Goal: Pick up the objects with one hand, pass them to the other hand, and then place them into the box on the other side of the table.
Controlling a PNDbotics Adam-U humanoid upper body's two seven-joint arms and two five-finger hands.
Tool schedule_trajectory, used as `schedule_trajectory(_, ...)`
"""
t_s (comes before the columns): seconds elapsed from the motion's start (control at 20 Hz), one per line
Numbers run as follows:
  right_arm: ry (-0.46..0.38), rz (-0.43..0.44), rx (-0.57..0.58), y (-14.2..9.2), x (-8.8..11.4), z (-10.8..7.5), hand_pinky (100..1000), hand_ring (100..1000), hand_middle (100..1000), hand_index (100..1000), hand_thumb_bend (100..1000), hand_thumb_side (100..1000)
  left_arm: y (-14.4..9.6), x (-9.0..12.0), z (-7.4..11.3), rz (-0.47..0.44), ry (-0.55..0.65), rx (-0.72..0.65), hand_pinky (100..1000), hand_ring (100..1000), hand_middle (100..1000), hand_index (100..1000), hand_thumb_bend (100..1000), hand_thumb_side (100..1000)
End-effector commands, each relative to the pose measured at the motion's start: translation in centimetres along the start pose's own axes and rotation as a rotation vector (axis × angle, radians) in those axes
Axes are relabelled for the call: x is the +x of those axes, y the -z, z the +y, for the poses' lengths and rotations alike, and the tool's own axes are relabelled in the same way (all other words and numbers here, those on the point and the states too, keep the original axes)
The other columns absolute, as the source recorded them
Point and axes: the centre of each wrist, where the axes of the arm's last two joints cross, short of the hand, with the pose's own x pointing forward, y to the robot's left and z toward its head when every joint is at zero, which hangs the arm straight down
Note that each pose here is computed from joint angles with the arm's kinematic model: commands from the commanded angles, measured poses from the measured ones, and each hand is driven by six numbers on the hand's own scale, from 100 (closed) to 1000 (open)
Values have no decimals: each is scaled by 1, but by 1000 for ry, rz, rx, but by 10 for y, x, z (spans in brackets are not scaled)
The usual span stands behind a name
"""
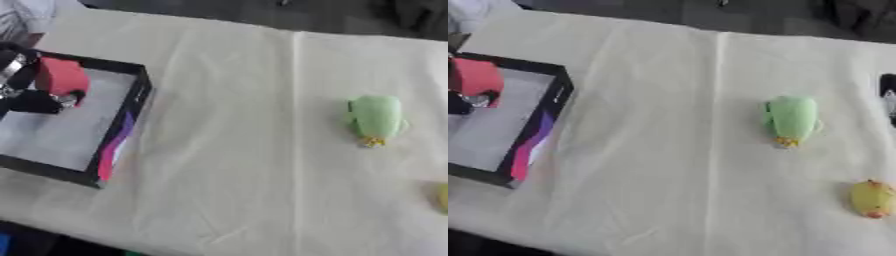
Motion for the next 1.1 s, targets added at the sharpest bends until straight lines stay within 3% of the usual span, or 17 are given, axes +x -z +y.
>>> schedule_trajectory(0.05, -15, -31, -38, 9, 0, -11, 889, 809, 851, 847, 417, 140, 2, -1, 21, 26, 58, 17, 934, 899, 740, 843, 764, 231)
schedule_trajectory(0.3, -15, -30, -39, 9, -1, -11, 889, 809, 851, 847, 417, 140, 3, 0, 23, 33, 109, 8, 934, 899, 740, 843, 764, 231)
schedule_trajectory(0.35, -15, -30, -39, 9, -1, -11, 890, 810, 851, 847, 417, 142, 3, 0, 24, 34, 115, 7, 1000, 953, 788, 899, 921, 480)
schedule_trajectory(0.45, -15, -35, -42, 9, -1, -11, 890, 810, 851, 847, 416, 143, 3, -6, 24, 77, 136, 8, 1000, 956, 789, 901, 933, 495)
schedule_trajectory(0.55, -15, -35, -44, 10, -1, -12, 890, 810, 851, 847, 415, 144, 3, -3, 23, 92, 157, 16, 1000, 953, 785, 897, 909, 468)
schedule_trajectory(0.65, -17, -33, -47, 10, -2, -13, 889, 809, 850, 847, 412, 143, 2, 4, 26, 77, 152, 37, 1000, 950, 773, 887, 735, 278)
schedule_trajectory(0.75, -21, -25, -53, 10, -4, -14, 889, 808, 850, 846, 411, 143, -2, 16, 32, 16, 108, 83, 1000, 938, 762, 871, 652, 335)
schedule_trajectory(0.9, -29, -6, -36, 10, -8, -17, 889, 809, 852, 849, 406, 160, -9, 37, 42, -107, 17, 169, 946, 906, 754, 831, 619, 419)
schedule_trajectory(1.1, -22, 33, 86, 0, -13, -16, 885, 808, 860, 861, 351, 238, -20, 68, 42, -297, -88, 242, 912, 884, 764, 826, 610, 511)
